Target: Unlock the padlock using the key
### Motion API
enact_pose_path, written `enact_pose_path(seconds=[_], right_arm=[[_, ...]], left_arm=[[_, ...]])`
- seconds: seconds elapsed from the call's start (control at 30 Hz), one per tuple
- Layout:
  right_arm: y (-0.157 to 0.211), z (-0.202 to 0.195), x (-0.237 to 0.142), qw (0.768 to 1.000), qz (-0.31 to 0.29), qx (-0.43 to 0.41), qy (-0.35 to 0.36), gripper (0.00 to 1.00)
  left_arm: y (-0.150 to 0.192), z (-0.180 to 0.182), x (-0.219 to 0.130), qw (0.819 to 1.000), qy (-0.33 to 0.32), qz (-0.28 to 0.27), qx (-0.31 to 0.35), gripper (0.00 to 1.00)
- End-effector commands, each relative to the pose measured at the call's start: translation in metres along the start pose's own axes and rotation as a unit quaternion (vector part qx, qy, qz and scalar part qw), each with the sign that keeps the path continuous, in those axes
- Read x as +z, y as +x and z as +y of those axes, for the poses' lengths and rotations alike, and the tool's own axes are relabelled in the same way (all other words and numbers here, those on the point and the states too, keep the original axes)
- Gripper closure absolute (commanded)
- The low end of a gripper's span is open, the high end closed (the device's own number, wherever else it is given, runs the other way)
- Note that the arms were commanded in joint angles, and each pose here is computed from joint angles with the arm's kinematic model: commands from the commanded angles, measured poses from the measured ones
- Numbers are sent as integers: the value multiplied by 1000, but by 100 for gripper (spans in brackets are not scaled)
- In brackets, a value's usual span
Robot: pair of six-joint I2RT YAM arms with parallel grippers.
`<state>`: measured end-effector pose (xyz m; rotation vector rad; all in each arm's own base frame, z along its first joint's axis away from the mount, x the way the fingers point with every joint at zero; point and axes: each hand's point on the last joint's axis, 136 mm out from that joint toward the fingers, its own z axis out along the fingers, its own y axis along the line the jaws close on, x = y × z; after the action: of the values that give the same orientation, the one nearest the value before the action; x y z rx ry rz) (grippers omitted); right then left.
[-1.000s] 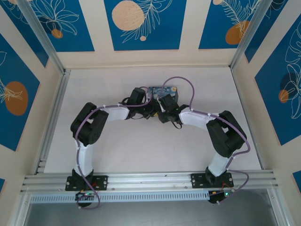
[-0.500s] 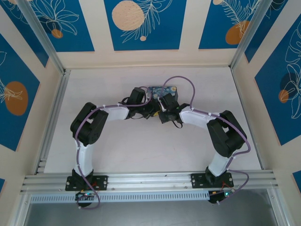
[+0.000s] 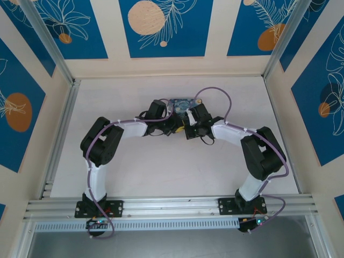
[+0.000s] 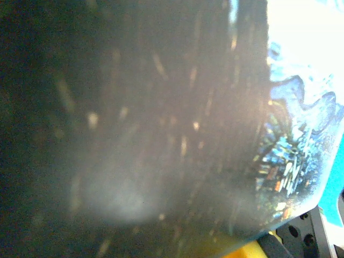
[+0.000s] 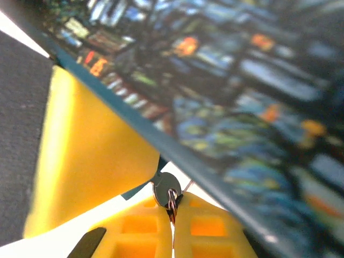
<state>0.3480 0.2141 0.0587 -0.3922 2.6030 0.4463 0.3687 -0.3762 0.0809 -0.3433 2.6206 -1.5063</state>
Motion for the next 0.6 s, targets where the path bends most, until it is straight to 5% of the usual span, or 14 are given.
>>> enact_pose_path(seconds=[0.0,0.2,0.57], right_arm=[[-24,25,-17,995,-41,24,-88,97],[-19,21,-30,991,-43,57,-116,56],[1,5,-62,963,-64,202,-164,44]], left_arm=[[13,15,3,999,-18,32,-24,100],[12,19,4,999,-22,31,-24,100],[34,53,0,996,-82,32,6,100]])
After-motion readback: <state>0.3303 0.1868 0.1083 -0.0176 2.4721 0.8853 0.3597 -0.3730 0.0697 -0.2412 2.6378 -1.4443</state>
